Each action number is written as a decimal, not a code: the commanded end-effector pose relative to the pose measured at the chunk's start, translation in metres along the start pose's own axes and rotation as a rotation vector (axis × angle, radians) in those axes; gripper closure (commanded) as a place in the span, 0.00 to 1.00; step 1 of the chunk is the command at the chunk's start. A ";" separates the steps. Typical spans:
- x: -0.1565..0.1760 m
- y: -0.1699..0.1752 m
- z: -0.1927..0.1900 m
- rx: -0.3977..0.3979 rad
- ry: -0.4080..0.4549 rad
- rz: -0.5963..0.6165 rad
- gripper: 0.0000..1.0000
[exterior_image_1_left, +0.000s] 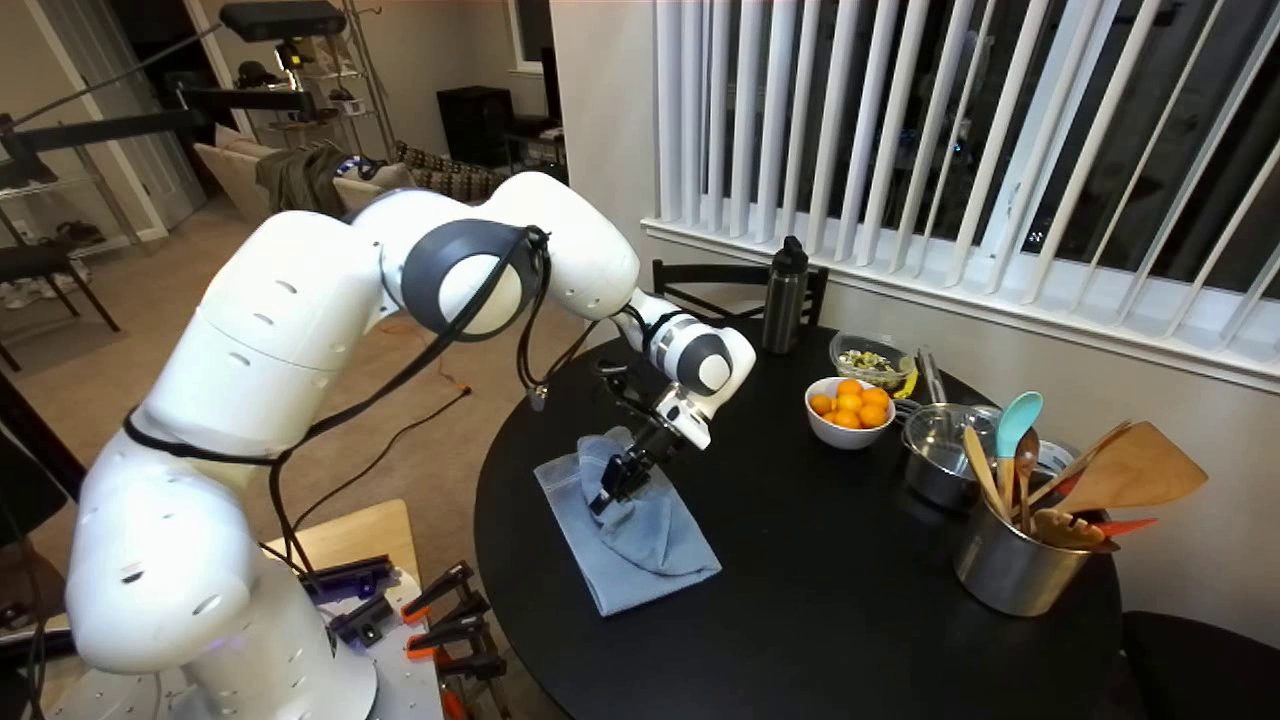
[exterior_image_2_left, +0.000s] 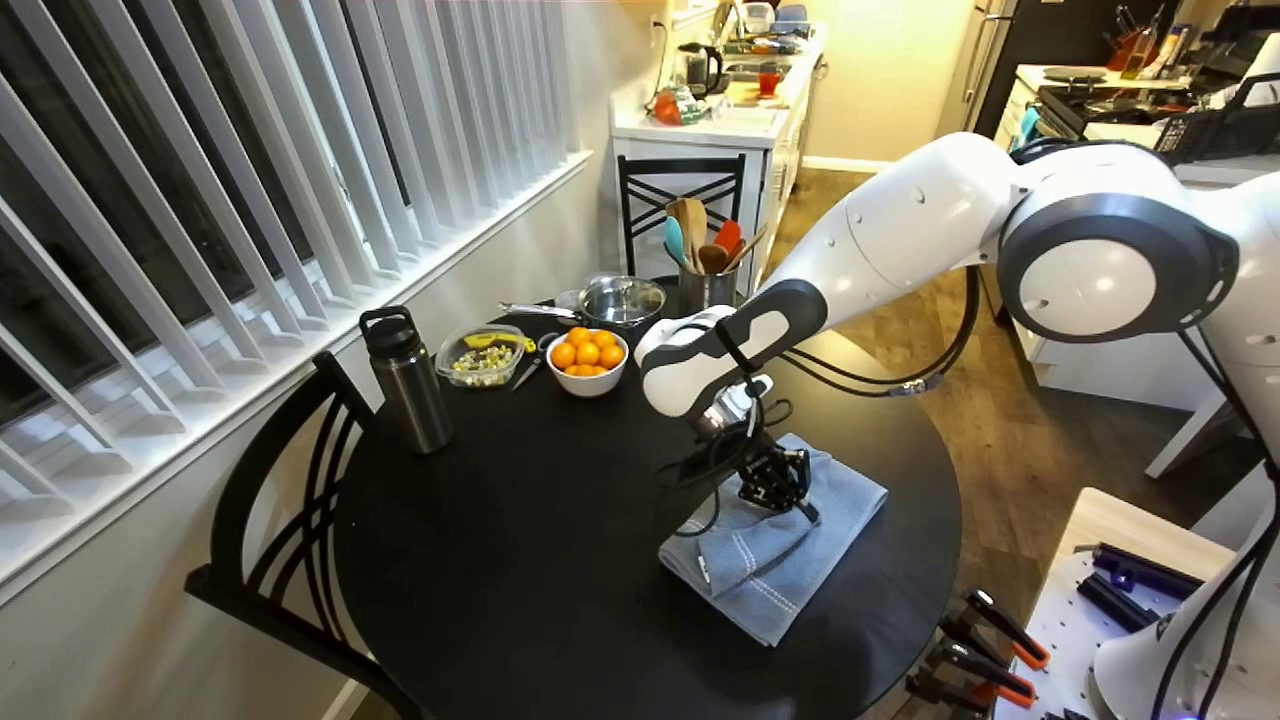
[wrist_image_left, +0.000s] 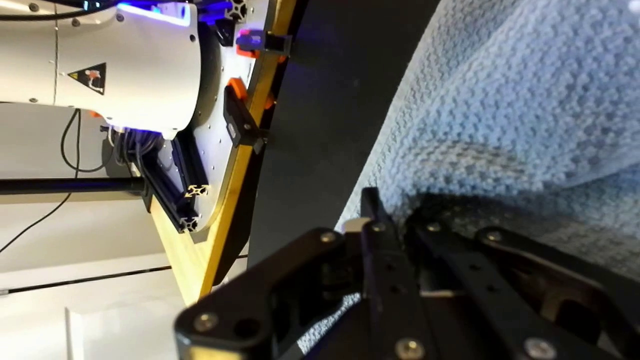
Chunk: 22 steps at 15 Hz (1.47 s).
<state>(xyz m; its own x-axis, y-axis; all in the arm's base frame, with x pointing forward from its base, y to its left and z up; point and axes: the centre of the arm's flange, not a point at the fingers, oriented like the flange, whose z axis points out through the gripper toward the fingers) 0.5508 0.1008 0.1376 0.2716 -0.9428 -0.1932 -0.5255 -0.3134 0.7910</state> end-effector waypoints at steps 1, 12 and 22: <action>0.010 0.010 -0.006 -0.023 0.008 -0.050 0.98; -0.004 0.013 -0.004 -0.072 0.003 -0.252 0.98; -0.029 -0.014 0.025 -0.163 0.006 -0.245 0.68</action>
<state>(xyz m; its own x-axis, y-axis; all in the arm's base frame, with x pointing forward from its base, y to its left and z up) 0.5320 0.1280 0.1243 0.3855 -0.8352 -0.3923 -0.3332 -0.5224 0.7849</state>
